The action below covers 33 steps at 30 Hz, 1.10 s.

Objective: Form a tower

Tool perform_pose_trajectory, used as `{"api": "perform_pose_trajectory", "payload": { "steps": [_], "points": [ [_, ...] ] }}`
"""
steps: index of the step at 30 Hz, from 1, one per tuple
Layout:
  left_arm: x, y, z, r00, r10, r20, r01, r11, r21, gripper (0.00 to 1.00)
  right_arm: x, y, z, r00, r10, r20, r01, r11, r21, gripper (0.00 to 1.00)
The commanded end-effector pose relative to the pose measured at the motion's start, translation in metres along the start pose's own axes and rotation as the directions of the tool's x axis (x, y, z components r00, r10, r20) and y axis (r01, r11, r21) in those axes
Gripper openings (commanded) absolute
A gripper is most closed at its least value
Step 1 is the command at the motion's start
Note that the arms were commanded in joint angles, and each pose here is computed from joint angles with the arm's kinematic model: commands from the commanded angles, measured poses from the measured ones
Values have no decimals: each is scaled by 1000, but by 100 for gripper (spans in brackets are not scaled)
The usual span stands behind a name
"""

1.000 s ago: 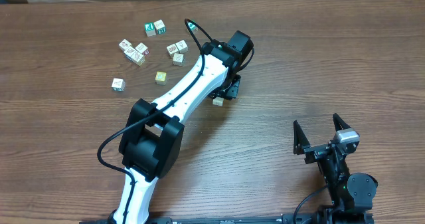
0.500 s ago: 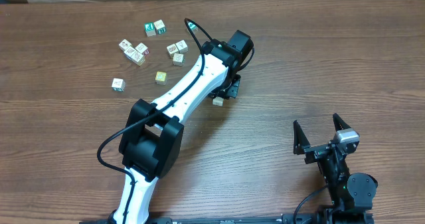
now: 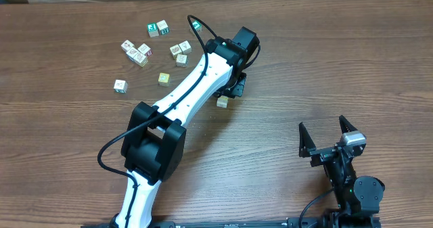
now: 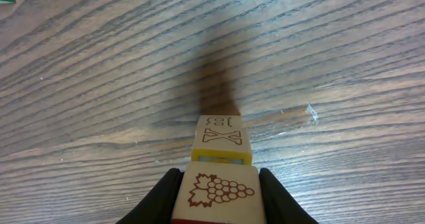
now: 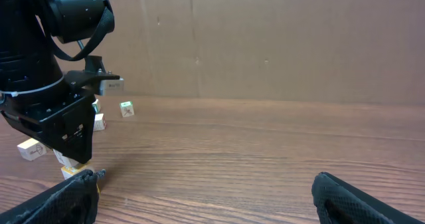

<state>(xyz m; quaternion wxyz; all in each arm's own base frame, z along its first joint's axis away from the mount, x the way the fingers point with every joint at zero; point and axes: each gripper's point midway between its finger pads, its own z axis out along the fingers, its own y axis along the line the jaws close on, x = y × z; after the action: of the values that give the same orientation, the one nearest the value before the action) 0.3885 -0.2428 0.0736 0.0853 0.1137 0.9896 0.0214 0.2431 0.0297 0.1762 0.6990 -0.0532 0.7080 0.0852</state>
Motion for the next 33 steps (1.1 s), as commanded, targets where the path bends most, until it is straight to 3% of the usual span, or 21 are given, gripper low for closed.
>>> {"api": "perform_pose_trajectory", "payload": {
  "steps": [1, 14, 33],
  "points": [
    [-6, -1, -6, 1000, 6, 31, -6, 1000, -5, 28, 2, -1, 0, 1000, 1, 4, -1, 1000, 6, 100],
    [0, 0, 5, 1000, 8, 16, -8, 1000, -11, 31, 2, -1, 0, 1000, 1, 4, -1, 1000, 6, 100],
    [-13, 1, -7, 999, -5, 54, 5, 1000, 3, 55, 2, -1, 0, 1000, 1, 4, -1, 1000, 6, 100]
  ]
}}
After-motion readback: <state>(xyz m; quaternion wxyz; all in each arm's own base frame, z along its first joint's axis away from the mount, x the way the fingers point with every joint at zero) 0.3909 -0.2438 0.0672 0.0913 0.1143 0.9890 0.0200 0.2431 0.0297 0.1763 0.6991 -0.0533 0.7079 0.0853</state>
